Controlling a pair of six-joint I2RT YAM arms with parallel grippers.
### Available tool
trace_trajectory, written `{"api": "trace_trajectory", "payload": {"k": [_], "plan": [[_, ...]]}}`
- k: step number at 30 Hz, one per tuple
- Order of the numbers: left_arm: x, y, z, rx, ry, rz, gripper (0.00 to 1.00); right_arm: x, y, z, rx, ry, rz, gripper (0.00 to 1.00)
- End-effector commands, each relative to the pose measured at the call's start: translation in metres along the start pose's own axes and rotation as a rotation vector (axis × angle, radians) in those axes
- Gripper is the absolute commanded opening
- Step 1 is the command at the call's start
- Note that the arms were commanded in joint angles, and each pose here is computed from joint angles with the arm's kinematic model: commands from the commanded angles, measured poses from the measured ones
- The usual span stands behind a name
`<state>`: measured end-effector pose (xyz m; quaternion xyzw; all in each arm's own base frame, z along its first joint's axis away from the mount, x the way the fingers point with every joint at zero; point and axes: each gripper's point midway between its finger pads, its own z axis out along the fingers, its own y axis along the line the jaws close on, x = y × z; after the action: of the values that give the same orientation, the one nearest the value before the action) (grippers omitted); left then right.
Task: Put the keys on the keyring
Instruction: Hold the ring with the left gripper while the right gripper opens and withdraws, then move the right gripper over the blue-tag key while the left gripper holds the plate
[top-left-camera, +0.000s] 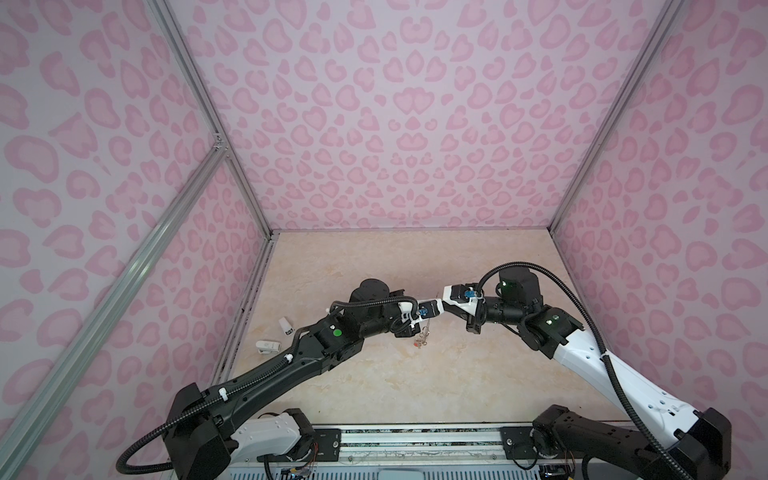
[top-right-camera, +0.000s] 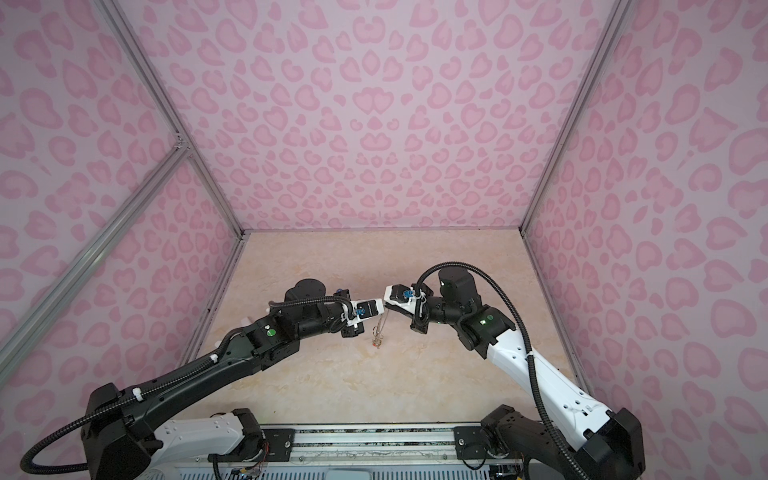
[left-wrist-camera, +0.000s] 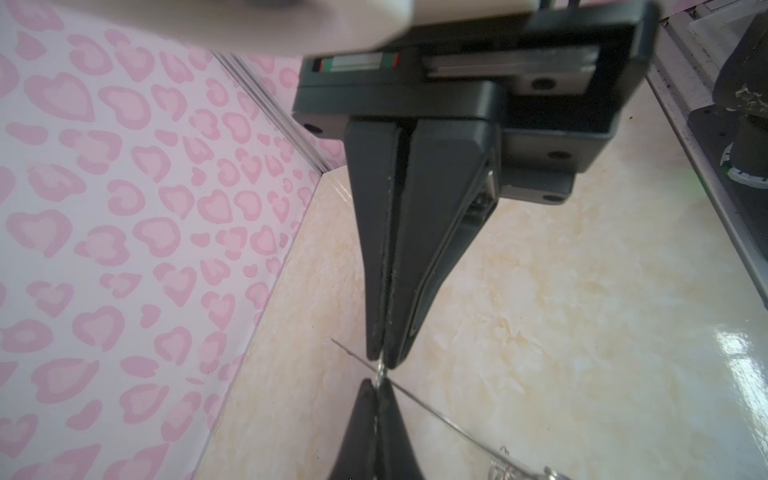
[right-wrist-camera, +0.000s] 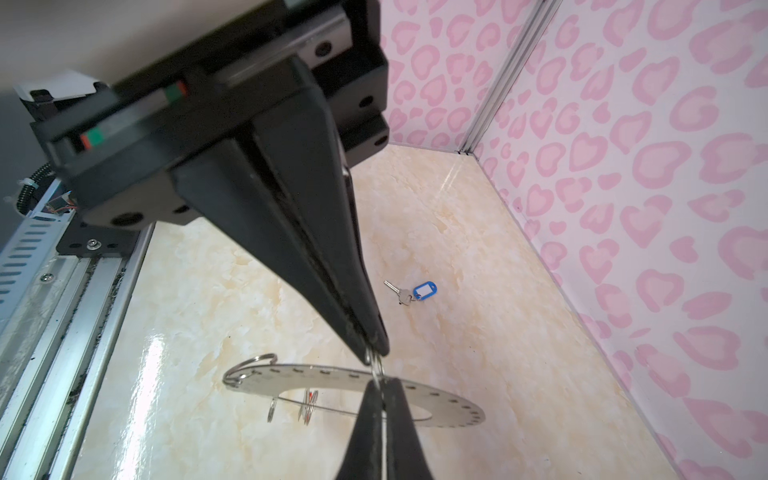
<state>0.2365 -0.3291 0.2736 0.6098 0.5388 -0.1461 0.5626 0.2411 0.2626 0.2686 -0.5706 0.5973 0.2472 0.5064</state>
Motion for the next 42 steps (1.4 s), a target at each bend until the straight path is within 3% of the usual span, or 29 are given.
{"api": "trace_trajectory", "payload": {"k": [1,11,15,21,31,42], "plan": [[-0.017,0.006,-0.003,-0.019,-0.079,-0.002,0.03,-0.007,-0.003,-0.002,0.026,-0.041,-0.028,0.19],[-0.039,0.015,-0.021,0.011,-0.299,-0.106,0.03,-0.007,-0.010,-0.020,0.097,-0.161,-0.005,0.22],[-0.043,0.014,-0.023,0.037,-0.334,-0.124,0.03,-0.020,-0.008,-0.025,0.096,-0.221,-0.006,0.21],[-0.046,0.009,-0.021,0.076,-0.352,-0.132,0.03,-0.037,-0.003,-0.028,0.062,-0.290,0.000,0.20],[-0.047,0.009,-0.021,0.080,-0.359,-0.132,0.03,-0.039,0.003,-0.024,0.025,-0.287,0.011,0.17],[-0.024,0.024,-0.035,0.004,-0.306,-0.188,0.03,-0.006,-0.017,-0.018,0.140,-0.169,0.075,0.26]]}}
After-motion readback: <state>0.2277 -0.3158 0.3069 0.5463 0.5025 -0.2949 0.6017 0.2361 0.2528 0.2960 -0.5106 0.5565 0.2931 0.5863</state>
